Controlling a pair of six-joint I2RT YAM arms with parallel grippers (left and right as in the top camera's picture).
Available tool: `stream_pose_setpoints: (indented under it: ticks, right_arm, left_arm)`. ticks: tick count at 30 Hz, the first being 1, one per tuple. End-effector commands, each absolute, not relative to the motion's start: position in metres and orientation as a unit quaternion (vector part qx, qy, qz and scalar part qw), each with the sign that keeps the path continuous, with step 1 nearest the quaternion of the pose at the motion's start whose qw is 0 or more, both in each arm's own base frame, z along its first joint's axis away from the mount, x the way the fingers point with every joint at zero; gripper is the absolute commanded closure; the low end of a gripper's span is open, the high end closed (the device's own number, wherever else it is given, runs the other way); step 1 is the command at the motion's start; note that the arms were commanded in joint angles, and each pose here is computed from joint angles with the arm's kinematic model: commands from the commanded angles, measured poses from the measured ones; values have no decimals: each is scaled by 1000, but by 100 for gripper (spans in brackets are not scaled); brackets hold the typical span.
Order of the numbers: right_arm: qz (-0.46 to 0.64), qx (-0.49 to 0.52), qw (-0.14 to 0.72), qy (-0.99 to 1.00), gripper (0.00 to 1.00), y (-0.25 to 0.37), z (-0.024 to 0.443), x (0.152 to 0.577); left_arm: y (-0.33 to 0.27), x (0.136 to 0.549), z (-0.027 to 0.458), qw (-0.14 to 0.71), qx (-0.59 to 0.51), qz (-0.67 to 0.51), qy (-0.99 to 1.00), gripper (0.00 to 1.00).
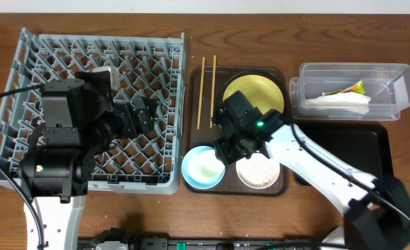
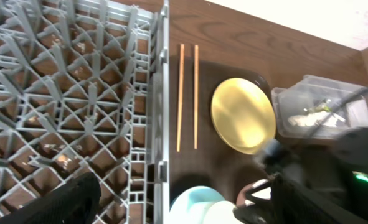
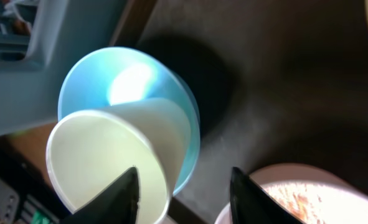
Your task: Sort waste into correct bins and load items into the dishwasher
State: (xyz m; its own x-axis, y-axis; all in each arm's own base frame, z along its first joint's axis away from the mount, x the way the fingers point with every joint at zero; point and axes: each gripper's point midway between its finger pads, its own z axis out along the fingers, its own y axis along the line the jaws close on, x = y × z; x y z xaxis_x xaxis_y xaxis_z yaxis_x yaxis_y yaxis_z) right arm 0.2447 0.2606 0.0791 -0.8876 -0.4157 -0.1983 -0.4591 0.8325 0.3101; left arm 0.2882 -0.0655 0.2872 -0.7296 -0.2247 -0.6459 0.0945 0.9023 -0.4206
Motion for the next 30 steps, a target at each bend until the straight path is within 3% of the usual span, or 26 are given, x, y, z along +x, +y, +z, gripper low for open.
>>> stream_pose_setpoints:
  ticks: [1, 2, 4, 8, 16, 21, 25, 30]
  right_arm:
    - [173, -216, 34, 960, 66, 267, 63, 237]
    - [169, -212, 26, 962, 69, 267, 58, 235]
    - [166, -208, 19, 964, 84, 267, 54, 234]
    - [172, -207, 30, 963, 94, 268, 63, 237]
    - [210, -187, 120, 952, 99, 252, 128, 259]
    - [242, -140, 200, 939, 99, 221, 177, 287]
    - [370, -177, 244, 879, 99, 224, 229, 297]
    - [542, -271, 260, 752, 99, 236, 294, 280]
  left_arm:
    - [-71, 286, 296, 369, -29, -236, 899, 10]
    - [-71, 284, 295, 366, -30, -236, 900, 10]
    - [-70, 282, 292, 359, -32, -235, 903, 10]
    - [-70, 281, 290, 354, -33, -235, 905, 10]
    - [-72, 281, 292, 349, -57, -252, 901, 10]
    - [-103, 277, 315, 351, -4, -343, 871, 10]
    - [-135, 267, 346, 339, 49, -452, 824, 10]
    - [-157, 255, 365, 294, 97, -545, 779, 10]
